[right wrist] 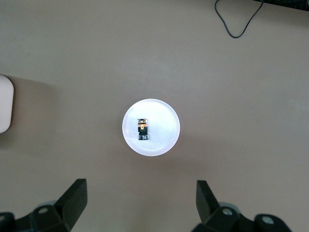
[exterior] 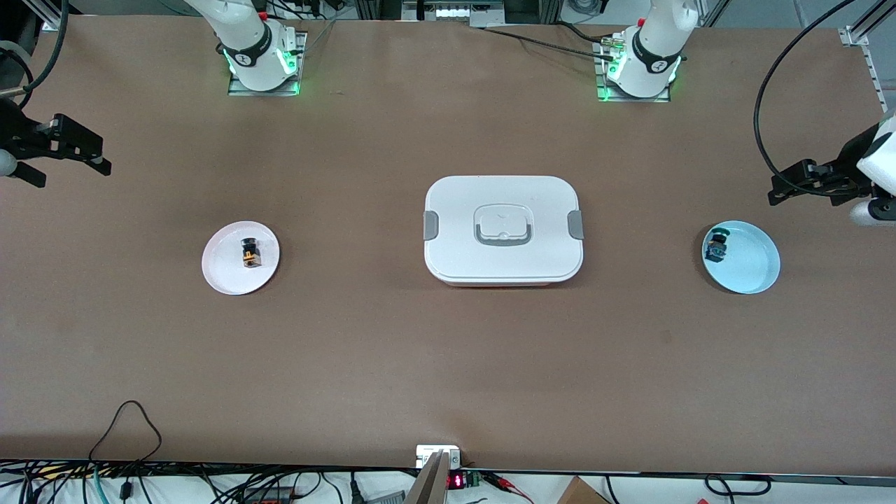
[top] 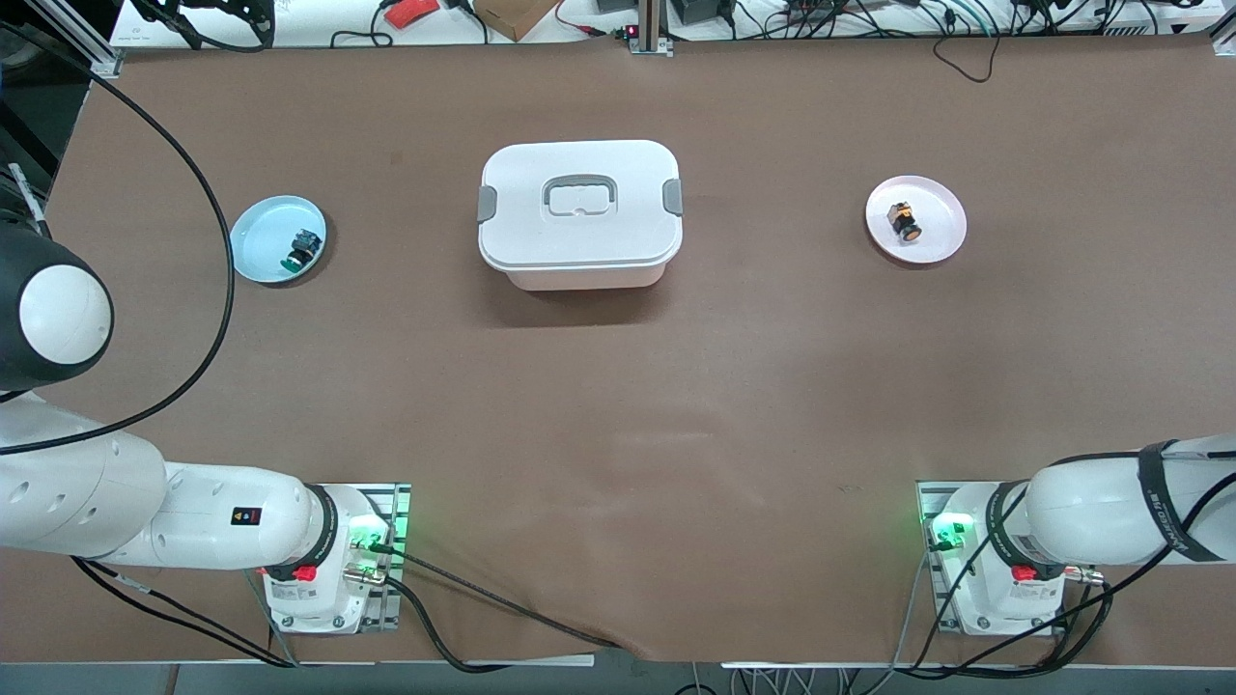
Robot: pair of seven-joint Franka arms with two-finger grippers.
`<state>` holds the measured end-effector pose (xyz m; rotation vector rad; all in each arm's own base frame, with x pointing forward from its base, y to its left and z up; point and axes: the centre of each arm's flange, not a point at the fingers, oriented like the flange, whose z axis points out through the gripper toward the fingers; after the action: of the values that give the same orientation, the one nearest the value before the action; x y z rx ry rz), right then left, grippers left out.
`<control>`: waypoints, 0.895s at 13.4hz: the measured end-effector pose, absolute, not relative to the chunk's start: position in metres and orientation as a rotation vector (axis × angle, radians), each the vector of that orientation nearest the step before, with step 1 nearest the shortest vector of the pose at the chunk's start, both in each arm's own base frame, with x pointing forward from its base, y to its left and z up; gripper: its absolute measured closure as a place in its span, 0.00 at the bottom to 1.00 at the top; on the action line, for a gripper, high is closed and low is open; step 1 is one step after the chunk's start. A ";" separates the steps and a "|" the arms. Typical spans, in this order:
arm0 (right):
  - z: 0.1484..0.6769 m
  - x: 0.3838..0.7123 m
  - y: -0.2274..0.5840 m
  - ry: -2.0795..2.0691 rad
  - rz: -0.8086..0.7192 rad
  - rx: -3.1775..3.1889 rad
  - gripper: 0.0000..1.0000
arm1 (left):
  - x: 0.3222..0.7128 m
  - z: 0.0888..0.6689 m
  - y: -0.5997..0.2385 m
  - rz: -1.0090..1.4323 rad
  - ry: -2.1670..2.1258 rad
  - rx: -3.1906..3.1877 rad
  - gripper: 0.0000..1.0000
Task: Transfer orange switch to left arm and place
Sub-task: 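Move the right gripper over the white dish toward the orange switch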
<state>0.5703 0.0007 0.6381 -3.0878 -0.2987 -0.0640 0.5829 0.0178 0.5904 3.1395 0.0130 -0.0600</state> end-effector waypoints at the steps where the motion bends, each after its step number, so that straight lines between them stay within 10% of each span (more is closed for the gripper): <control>1: 0.638 0.570 0.001 -0.299 -0.064 -3.088 0.00 | 0.583 0.590 0.018 -0.060 0.013 3.140 0.00; 12: 0.627 0.564 0.011 -0.332 0.048 -3.077 0.00 | 0.583 0.590 0.019 -0.060 0.017 3.140 0.00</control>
<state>0.5644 0.0111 0.6271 -3.0766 -0.3320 0.0476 0.5829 0.0193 0.5904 3.1396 0.0171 -0.0599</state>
